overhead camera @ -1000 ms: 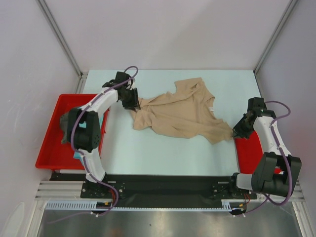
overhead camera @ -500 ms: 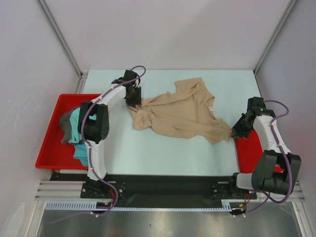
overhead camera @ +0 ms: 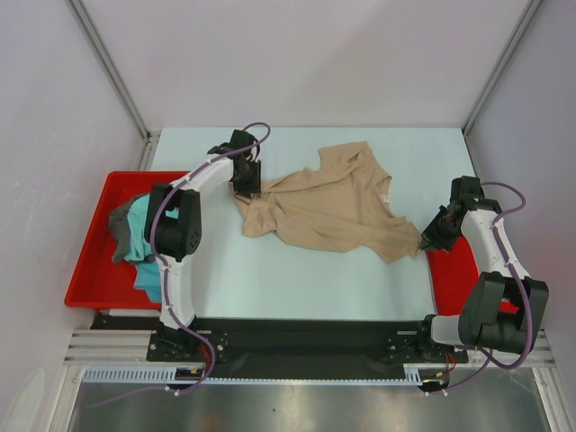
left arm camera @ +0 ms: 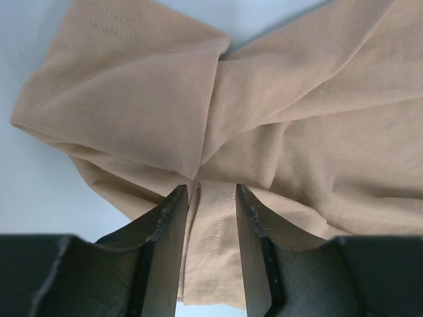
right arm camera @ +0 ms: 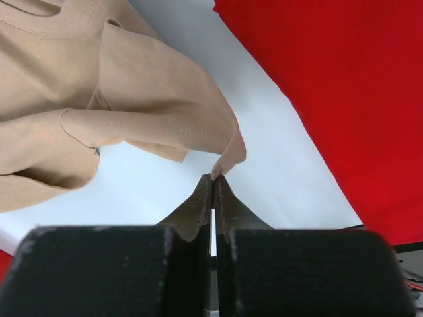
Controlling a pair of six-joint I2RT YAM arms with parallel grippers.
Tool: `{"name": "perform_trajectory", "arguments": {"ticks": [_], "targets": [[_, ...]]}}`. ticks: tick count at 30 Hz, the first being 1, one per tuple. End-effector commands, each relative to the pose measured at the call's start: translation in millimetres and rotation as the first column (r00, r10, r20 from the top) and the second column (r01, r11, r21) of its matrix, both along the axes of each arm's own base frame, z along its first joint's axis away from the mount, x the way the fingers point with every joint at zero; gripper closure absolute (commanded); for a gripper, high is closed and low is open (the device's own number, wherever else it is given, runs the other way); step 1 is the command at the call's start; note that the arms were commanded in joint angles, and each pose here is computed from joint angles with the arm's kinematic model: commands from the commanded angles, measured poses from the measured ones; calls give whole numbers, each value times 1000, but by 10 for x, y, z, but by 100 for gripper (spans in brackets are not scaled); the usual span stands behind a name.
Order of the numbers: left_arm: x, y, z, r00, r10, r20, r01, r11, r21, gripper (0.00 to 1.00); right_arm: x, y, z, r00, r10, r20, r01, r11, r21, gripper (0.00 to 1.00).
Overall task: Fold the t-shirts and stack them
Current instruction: Flatten the tshirt out
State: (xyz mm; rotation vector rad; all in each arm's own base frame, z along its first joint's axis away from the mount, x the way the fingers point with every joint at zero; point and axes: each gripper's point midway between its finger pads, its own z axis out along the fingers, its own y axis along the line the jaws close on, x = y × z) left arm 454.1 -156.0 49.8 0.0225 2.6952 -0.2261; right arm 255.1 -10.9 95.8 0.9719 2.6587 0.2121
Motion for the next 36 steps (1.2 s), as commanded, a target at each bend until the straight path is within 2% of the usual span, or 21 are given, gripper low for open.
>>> {"name": "perform_trajectory", "arguments": {"ticks": [1, 9, 20, 21, 22, 24, 27, 32, 36], "targets": [[-27, -43, -69, 1000, -29, -9, 29, 1000, 5, 60, 118, -3, 98, 999, 3, 44, -3, 1000, 3, 100], [-43, -69, -110, 999, -37, -22, 37, 999, 5, 66, 133, 2, 92, 999, 4, 45, -4, 1000, 8, 100], [-166, -88, -141, 998, -42, -41, 42, 999, -6, 66, 156, 10, 77, 999, 2, 47, -2, 1000, 15, 100], [-159, -90, -139, 998, -44, -38, 43, 999, -6, 69, 156, 10, 77, 999, 2, 47, -2, 1000, 15, 100], [-151, -81, -136, 999, -42, -35, 42, 999, -1, 80, 163, 8, 75, 999, 3, 49, -4, 1000, 14, 100], [-114, -75, -91, 999, -40, -16, 40, 999, 4, 89, 163, 8, 83, 999, 3, 50, -4, 1000, 13, 100], [-44, -39, 64, 999, -25, 20, 25, 999, 23, 100, 197, -7, 104, 998, 2, 60, -2, 1000, 7, 100], [30, -7, 491, 995, 6, 97, -8, 1000, 21, 100, 461, -40, 241, 994, -16, 107, 15, 1000, 13, 100], [-22, 32, 1038, 979, 17, 202, -16, 1000, -4, 100, 802, -139, 575, 978, -30, 206, 34, 999, -19, 100]]}}
